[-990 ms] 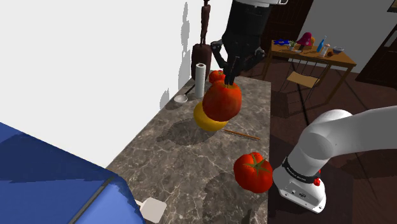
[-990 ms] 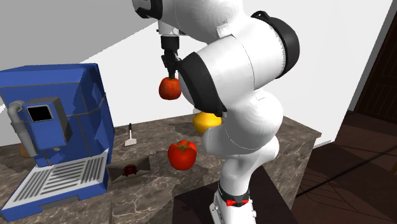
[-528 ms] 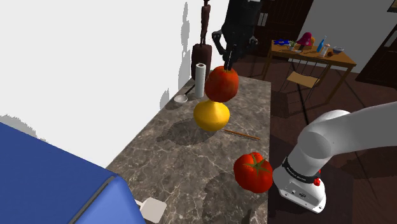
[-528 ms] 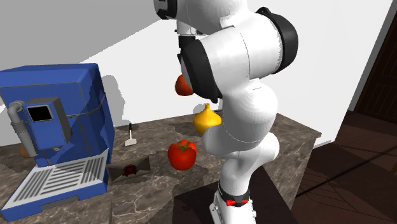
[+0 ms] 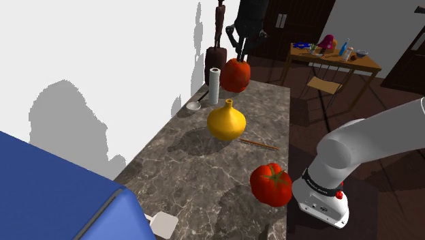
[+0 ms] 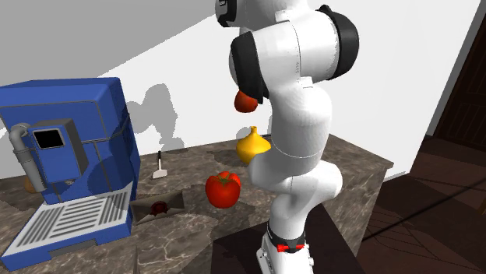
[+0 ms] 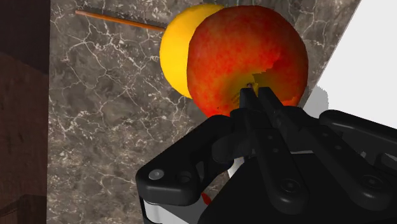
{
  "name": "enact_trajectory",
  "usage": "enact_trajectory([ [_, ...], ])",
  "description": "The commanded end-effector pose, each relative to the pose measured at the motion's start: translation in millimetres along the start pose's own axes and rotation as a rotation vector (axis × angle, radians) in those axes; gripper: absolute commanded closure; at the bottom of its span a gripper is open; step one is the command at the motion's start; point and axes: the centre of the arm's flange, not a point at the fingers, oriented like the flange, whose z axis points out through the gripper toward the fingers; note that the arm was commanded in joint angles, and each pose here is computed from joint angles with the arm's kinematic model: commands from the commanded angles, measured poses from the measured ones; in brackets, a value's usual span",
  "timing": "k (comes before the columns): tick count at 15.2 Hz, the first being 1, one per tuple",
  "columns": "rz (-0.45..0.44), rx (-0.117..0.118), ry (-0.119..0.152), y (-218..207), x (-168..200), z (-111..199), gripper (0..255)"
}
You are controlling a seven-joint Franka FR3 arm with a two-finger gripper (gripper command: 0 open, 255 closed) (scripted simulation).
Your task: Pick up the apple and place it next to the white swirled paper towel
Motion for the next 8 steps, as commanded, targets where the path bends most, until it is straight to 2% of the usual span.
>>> enact_trajectory([
  [1, -0.001, 0.000, 0.000, 3, 27, 1, 255],
  [8, -0.001, 0.000, 0.000, 5, 120, 3, 255],
])
